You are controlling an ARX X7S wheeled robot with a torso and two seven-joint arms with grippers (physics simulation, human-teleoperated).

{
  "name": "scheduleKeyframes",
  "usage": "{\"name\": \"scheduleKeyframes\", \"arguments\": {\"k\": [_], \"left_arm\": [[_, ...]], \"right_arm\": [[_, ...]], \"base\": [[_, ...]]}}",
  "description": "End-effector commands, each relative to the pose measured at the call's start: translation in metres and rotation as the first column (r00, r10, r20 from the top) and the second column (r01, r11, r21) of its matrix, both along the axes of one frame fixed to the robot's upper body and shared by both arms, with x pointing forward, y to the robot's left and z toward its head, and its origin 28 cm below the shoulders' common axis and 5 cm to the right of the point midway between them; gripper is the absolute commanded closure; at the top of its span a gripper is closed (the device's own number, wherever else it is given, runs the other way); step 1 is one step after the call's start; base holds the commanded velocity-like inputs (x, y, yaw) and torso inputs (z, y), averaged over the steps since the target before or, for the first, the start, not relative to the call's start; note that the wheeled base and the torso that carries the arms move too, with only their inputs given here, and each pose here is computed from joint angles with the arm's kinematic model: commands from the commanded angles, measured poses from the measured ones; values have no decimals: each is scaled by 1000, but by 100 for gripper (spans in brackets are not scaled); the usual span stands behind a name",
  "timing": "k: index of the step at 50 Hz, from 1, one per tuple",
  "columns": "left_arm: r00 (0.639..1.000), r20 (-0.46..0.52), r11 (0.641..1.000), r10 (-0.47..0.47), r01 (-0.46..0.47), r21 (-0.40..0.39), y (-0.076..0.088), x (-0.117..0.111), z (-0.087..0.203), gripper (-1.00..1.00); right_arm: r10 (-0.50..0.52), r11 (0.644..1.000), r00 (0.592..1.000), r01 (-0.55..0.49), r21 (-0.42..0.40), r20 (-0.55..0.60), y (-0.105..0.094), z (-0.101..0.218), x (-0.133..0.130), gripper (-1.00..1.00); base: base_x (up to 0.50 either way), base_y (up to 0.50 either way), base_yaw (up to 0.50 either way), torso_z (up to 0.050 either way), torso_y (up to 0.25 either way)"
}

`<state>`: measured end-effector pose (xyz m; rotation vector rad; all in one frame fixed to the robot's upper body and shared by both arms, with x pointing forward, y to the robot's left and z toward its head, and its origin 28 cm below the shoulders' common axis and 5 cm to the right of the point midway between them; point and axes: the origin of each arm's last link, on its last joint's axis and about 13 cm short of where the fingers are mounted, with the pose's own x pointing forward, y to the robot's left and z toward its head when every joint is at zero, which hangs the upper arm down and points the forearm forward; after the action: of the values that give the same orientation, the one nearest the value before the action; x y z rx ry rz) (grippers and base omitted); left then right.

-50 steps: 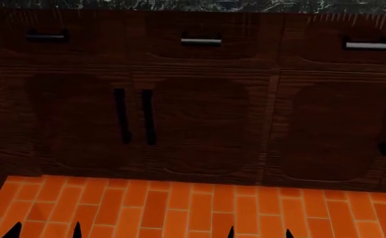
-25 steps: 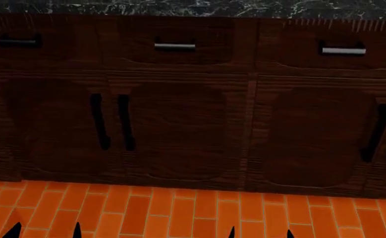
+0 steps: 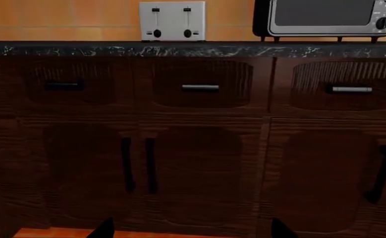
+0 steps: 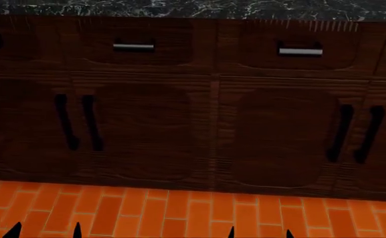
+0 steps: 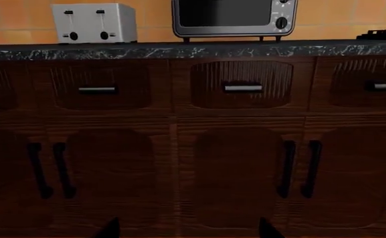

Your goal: Navigate to the stove.

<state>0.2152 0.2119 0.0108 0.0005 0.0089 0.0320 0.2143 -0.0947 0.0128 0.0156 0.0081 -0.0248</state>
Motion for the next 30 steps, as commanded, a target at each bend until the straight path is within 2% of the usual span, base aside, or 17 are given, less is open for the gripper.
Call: {"name": "scheduleKeyframes", "arguments": {"k": [1, 30], "left_arm": [[1000, 0, 1000, 0, 0, -2, 0, 0, 0, -100], [1000, 1, 1000, -3, 3, -4, 0, 0, 0, -100]], "right_arm": [[-2, 1000, 1000, 2, 0, -2, 0, 0, 0, -100], [-5, 1000, 1000, 5, 2, -6, 0, 0, 1, -100]], "base": [[-500, -19, 0, 0, 0], [-500, -19, 0, 0, 0]]}}
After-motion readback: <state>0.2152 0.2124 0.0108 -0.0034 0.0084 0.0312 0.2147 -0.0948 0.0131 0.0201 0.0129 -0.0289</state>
